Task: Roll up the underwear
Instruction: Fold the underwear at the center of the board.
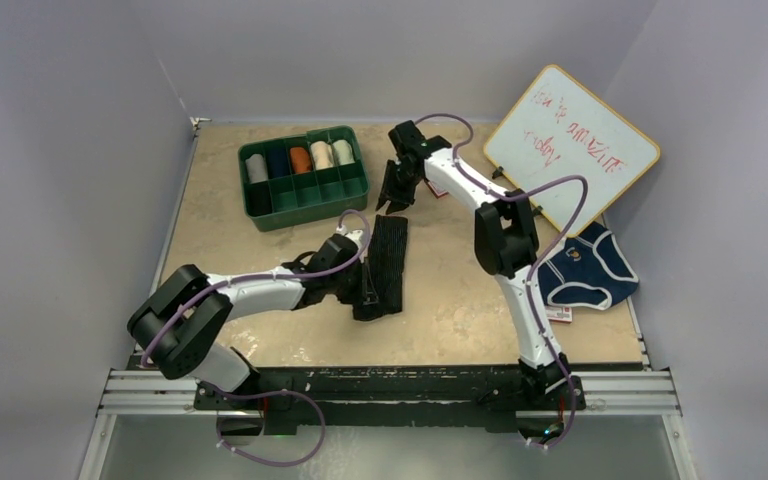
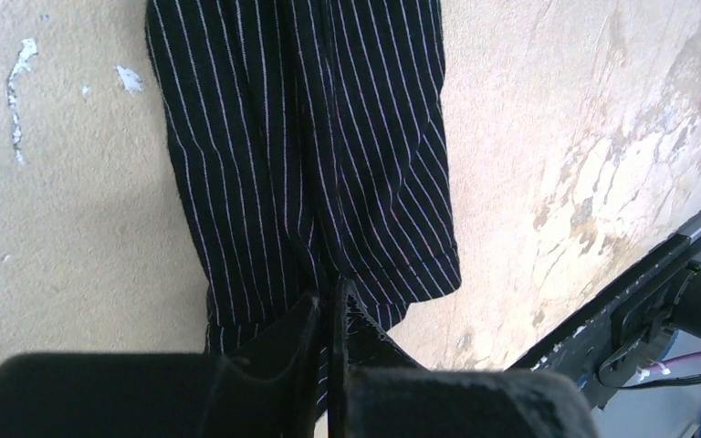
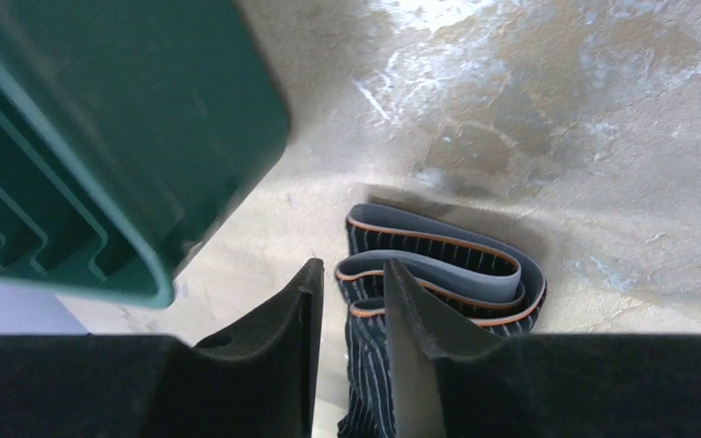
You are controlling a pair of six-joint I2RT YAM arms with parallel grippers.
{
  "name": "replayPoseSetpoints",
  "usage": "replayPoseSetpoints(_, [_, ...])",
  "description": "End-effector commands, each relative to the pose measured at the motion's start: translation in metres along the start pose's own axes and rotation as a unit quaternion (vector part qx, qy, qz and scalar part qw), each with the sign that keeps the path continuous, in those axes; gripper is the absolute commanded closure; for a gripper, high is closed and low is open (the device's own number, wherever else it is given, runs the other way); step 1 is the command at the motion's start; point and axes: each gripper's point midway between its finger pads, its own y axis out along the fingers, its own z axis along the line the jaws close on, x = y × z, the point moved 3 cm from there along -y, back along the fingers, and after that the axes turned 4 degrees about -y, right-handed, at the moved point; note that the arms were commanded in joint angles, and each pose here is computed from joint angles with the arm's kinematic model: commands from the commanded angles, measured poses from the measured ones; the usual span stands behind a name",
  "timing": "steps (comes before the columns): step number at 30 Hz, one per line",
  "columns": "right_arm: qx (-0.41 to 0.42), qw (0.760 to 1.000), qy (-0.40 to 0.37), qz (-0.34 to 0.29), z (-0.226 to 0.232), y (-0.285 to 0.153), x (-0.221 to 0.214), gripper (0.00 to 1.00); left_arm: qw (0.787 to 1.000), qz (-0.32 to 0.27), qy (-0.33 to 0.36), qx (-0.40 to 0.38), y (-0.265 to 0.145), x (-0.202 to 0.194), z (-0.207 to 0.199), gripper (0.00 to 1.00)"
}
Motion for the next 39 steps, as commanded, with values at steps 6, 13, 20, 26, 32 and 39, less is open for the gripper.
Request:
replayPoseSetpoints(6, [0.055, 0.996, -0.045, -0.063, 0.026, -0.078, 0.004, 0.63, 0.999, -0.028, 0.009, 0.016, -0.018, 0.02, -0.009, 1.0])
replayPoseSetpoints(13, [0.068, 0.994, -0.063, -0.048, 0.007, -0.082, -0.028, 0.66, 0.998, -0.042, 0.003, 0.052, -0.026, 0.024, 0.0, 1.0])
replayPoseSetpoints(20, [0.091, 0.992, -0.089, -0.024, -0.01, -0.077, -0.061, 0.71, 0.996, -0.045, 0.001, 0.073, -0.027, 0.025, 0.008, 1.0])
replayPoseSetpoints(26, [0.132, 0.984, -0.116, -0.002, -0.014, -0.072, -0.088, 0.73, 0.995, -0.042, -0.004, 0.089, -0.027, 0.025, 0.014, 0.98])
replayPoseSetpoints(32, [0.115, 0.984, -0.136, 0.025, -0.016, -0.056, -0.113, 0.75, 0.995, -0.043, -0.002, 0.093, -0.028, 0.029, 0.015, 0.87])
replayPoseSetpoints(39, [0.103, 0.986, -0.131, 0.029, -0.027, -0.056, -0.125, 0.75, 0.99, -0.063, 0.002, 0.128, -0.04, 0.037, 0.022, 0.71])
